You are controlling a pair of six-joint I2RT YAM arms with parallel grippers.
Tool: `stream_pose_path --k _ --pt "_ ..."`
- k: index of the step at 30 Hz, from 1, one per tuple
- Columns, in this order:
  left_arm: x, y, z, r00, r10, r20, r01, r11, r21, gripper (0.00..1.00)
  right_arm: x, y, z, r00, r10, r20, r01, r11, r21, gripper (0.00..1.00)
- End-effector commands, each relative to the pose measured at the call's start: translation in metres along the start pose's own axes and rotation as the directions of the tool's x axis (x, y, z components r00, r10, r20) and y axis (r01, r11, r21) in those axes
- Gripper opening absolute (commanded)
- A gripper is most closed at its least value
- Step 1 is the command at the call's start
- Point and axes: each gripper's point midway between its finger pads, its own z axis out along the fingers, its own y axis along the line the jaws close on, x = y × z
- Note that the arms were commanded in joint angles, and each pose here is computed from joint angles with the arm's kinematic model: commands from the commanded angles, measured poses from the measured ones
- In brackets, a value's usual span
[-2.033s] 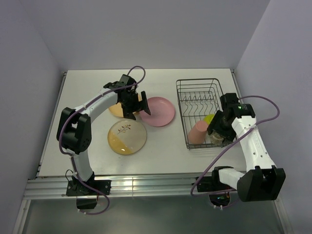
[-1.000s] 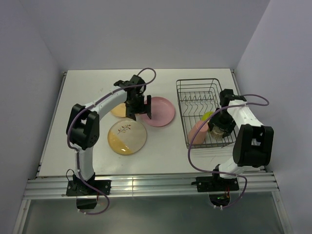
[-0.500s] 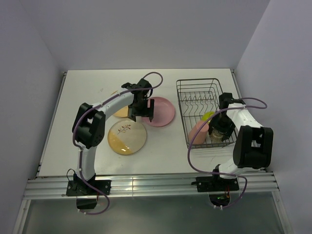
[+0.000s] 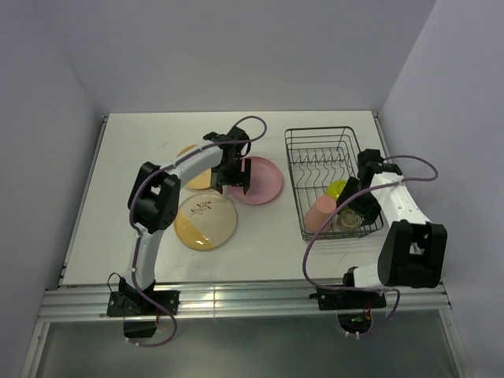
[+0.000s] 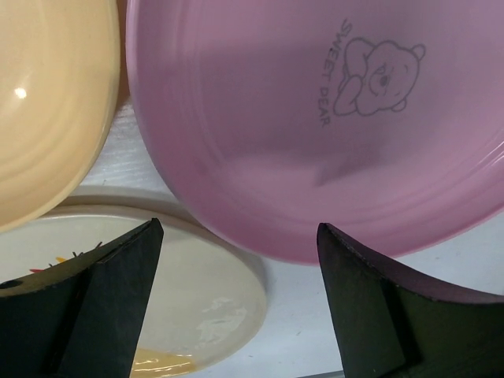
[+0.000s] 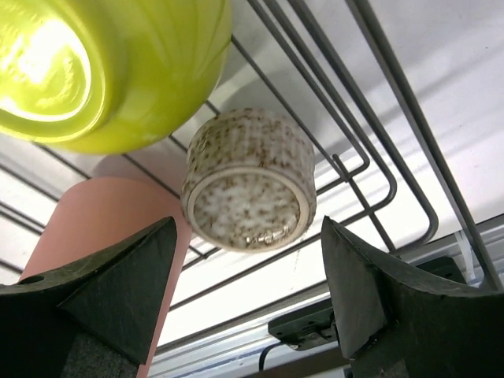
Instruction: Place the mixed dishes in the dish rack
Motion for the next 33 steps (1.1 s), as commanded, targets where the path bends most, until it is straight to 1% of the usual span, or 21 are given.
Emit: stream_pose_path --k 1,5,11,17,20,21,23,24,25,28,29,30,31,32,33 --pt "-0.014 -0.001 -0.005 0.999 -0.007 0.035 0.007 1.0 -0.01 0.85 -0.002 -0.001 -0.015 1.0 0.009 0.029 -0.008 1.0 -0.024 0.81" --pt "-0.016 0.003 -0.001 0.999 -0.009 0.035 0.01 1.0 -0.021 0.82 -0.006 0.002 -0.028 0.999 0.011 0.048 -0.008 0.999 -0.05 0.82" --pt "-0.018 0.011 0.009 0.999 -0.008 0.031 0.01 0.999 -0.052 0.77 -0.021 0.01 -0.062 0.993 0.03 0.114 -0.017 0.994 -0.112 0.81" --pt "-0.024 0.013 0.019 0.999 -0.014 0.045 0.017 0.998 -0.066 0.65 -0.031 0.021 -0.091 0.986 0.041 0.164 -0.01 0.982 -0.189 0.81" --pt "-0.027 0.013 0.025 0.999 -0.018 0.041 0.021 0.997 -0.077 0.56 -0.035 0.025 -0.101 0.983 0.04 0.18 -0.002 0.979 -0.206 0.8" --pt "-0.027 0.012 0.026 0.999 -0.015 0.044 0.018 0.997 -0.077 0.46 -0.038 0.026 -0.106 0.98 0.034 0.196 0.008 0.977 -0.213 0.8" --pt "-0.029 0.013 0.027 0.999 -0.018 0.05 0.022 0.997 -0.078 0.31 -0.039 0.03 -0.111 0.979 0.022 0.203 0.023 0.976 -0.218 0.8" --pt "-0.03 0.013 0.027 0.998 -0.019 0.055 0.024 0.997 -0.078 0.13 -0.042 0.031 -0.114 0.977 0.019 0.213 0.03 0.974 -0.223 0.79" --pt "-0.032 0.012 0.024 0.998 -0.018 0.065 0.023 0.997 -0.073 0.02 -0.044 0.04 -0.122 0.975 0.012 0.223 0.047 0.965 -0.258 0.79" --pt "-0.037 0.012 0.01 0.995 -0.022 0.101 0.029 0.997 -0.067 0.0 -0.051 0.061 -0.135 0.97 -0.012 0.243 0.095 0.938 -0.332 0.79" --pt "-0.038 0.012 0.005 0.993 -0.027 0.113 0.034 0.997 -0.063 0.0 -0.046 0.074 -0.139 0.973 -0.041 0.226 0.126 0.919 -0.374 0.79" --pt "-0.041 0.012 -0.002 0.991 -0.032 0.129 0.039 0.998 -0.053 0.0 -0.049 0.083 -0.14 0.974 -0.063 0.216 0.144 0.911 -0.387 0.79" --pt "-0.044 0.012 -0.017 0.987 -0.044 0.154 0.05 0.998 -0.032 0.0 -0.048 0.091 -0.142 0.974 -0.084 0.21 0.165 0.901 -0.401 0.79" --pt "-0.045 0.011 -0.024 0.985 -0.05 0.167 0.055 0.998 -0.023 0.0 -0.04 0.106 -0.145 0.968 -0.138 0.208 0.215 0.884 -0.415 0.79" --pt "-0.049 0.011 -0.04 0.979 -0.06 0.196 0.062 0.998 -0.004 0.0 -0.043 0.115 -0.147 0.962 -0.163 0.221 0.243 0.881 -0.407 0.79"
